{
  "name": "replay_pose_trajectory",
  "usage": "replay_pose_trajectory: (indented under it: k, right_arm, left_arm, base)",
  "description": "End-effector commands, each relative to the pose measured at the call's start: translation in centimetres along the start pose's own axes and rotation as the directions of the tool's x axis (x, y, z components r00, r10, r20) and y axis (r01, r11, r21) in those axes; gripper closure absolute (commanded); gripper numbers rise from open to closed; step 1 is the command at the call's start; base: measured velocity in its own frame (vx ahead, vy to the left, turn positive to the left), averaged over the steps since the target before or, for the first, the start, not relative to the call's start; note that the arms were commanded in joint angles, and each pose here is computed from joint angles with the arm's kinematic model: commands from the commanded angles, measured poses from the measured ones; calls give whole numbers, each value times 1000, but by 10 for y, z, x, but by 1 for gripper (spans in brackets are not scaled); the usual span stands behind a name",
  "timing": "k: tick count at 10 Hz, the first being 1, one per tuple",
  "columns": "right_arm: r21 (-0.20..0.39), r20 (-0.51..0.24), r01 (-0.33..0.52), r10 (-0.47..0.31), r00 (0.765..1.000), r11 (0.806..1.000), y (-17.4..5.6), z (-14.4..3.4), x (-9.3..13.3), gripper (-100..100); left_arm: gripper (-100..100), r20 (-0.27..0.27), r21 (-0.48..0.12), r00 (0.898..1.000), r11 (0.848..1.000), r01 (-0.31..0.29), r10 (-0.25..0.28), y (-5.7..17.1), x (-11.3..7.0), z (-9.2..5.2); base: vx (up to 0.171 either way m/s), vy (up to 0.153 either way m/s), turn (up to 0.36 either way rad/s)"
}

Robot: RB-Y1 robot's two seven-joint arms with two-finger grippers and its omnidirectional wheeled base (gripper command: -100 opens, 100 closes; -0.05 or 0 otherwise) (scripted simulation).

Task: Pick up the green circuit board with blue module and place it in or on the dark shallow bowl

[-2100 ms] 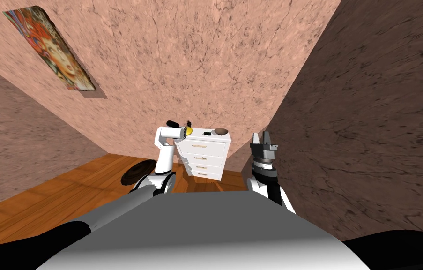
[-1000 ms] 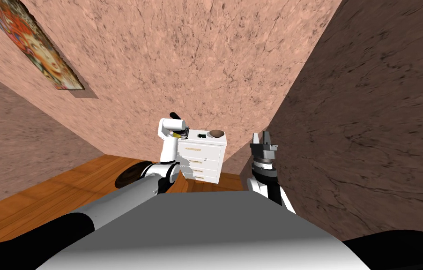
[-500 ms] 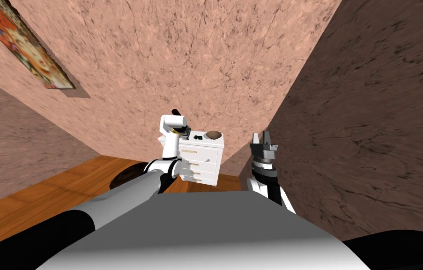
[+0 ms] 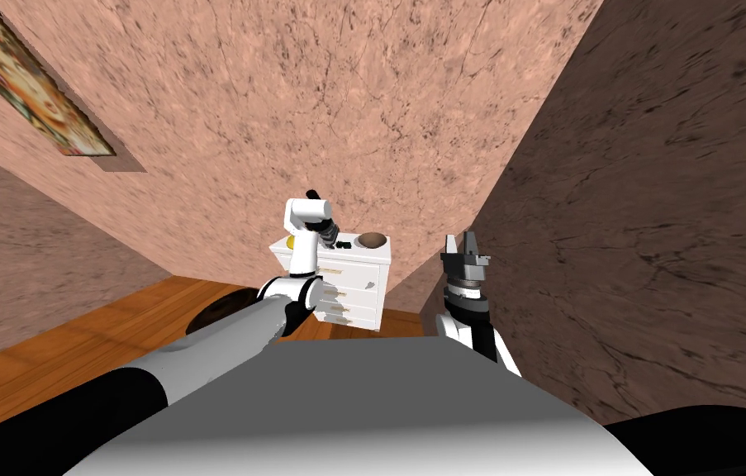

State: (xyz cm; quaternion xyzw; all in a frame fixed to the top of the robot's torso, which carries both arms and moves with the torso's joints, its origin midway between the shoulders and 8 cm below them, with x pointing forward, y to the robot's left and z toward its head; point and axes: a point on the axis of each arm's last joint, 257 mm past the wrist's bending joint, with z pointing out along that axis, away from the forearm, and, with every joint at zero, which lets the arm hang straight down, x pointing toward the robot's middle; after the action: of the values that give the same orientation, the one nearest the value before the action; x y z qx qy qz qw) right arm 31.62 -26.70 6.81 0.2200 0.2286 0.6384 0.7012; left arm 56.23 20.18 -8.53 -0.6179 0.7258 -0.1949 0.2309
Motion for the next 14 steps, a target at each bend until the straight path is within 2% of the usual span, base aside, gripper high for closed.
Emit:
replay_pose_trajectory:
  k: [1,4,5,6,7,10,11,12,14]
  right_arm:
    - [0,0,0,0,1000,1000,0,0,0,0]
    - [0,0,0,0,1000,1000,0,0,0,0]
    - [0,0,0,0,1000,1000,0,0,0,0]
    - [0,0,0,0,1000,1000,0,0,0,0]
    - [0,0,0,0,1000,1000,0,0,0,0]
    - [0,0,0,0,1000,1000,0,0,0,0]
    - [0,0,0,0,1000,1000,0,0,0,0]
    - [0,0,0,0,1000,1000,0,0,0,0]
    - [0,0,0,0,1000,1000,0,0,0,0]
  left_arm:
    - [-100,-15,-46,1000,999,-9,9,8,4,-3]
    - [-100,-31,-100,999,995,-19,16,20,9,-5]
    - [-100,-27,-87,1000,996,-17,14,17,8,-5]
    - [0,-28,-91,999,996,-17,15,18,8,-5]
    - [-100,-28,-90,1000,996,-17,14,19,8,4]
    - [-100,-27,-90,1000,996,-15,13,22,9,17]
    - [-100,-28,-92,1000,996,-16,13,23,9,14]
    - [100,-27,-90,1000,996,-16,13,22,9,15]
    - [100,-27,-90,1000,996,-15,12,22,9,15]
  base:
    - [37,-40,-6]
    - [28,-27,-4]
    - [7,-6,0]
    - [0,0,0]
    - [8,2,-6]
    - [11,4,-6]
    - [0,0,0]
    - [0,0,0]
    - [0,0,0]
